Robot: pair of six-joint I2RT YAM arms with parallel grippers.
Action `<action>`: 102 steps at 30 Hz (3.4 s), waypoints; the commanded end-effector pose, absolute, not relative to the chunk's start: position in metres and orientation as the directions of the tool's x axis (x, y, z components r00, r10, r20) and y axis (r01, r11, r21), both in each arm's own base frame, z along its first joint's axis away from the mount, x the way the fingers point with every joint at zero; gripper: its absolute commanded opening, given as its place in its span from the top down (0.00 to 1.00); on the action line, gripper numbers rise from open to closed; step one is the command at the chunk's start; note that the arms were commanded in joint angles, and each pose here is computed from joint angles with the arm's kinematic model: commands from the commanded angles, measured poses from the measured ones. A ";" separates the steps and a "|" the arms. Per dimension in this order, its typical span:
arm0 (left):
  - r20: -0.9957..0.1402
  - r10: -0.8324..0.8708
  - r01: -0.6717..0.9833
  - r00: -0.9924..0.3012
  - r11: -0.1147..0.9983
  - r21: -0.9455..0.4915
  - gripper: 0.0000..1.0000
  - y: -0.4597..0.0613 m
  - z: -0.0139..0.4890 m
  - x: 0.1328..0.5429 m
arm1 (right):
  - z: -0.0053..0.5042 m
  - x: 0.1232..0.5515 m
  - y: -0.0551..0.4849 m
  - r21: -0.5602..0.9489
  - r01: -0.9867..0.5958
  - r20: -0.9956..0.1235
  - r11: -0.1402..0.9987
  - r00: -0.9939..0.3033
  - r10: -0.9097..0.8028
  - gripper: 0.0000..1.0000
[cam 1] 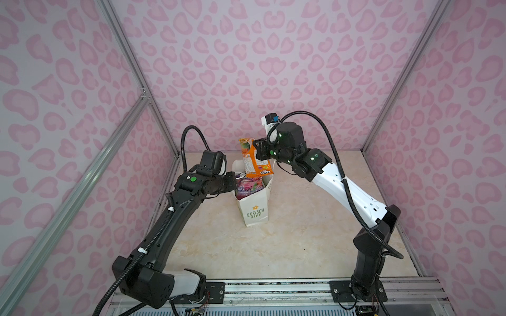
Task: Place the snacks into the paper bag
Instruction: Place the snack in the paper bag.
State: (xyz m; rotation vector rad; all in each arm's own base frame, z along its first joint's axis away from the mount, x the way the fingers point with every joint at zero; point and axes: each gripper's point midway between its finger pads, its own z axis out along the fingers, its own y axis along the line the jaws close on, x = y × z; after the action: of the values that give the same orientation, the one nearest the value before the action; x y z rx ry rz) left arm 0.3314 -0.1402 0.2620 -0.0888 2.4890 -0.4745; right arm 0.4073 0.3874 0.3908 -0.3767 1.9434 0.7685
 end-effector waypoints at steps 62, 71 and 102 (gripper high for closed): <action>-0.558 -0.170 0.055 -0.812 0.930 -0.363 0.96 -0.141 0.267 0.331 | 0.234 0.385 0.414 0.179 -0.541 -0.725 0.822 -0.637 -0.261 1.00; -0.561 -0.169 0.058 -0.810 0.930 -0.364 0.96 -0.141 0.269 0.330 | 0.196 0.410 0.395 0.140 -0.426 -0.671 0.894 -0.705 -0.231 0.89; -0.549 -0.167 0.058 -0.819 0.928 -0.369 0.96 -0.143 0.264 0.331 | 0.382 0.365 0.306 -0.088 -0.364 -0.912 0.927 -0.344 -0.222 0.14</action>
State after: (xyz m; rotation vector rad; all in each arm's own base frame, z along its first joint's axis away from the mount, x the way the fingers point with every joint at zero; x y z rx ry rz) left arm 0.3280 -0.1405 0.2603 -0.0858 2.5033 -0.4775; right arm 0.3602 0.3206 0.3812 -0.4583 1.9620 0.2553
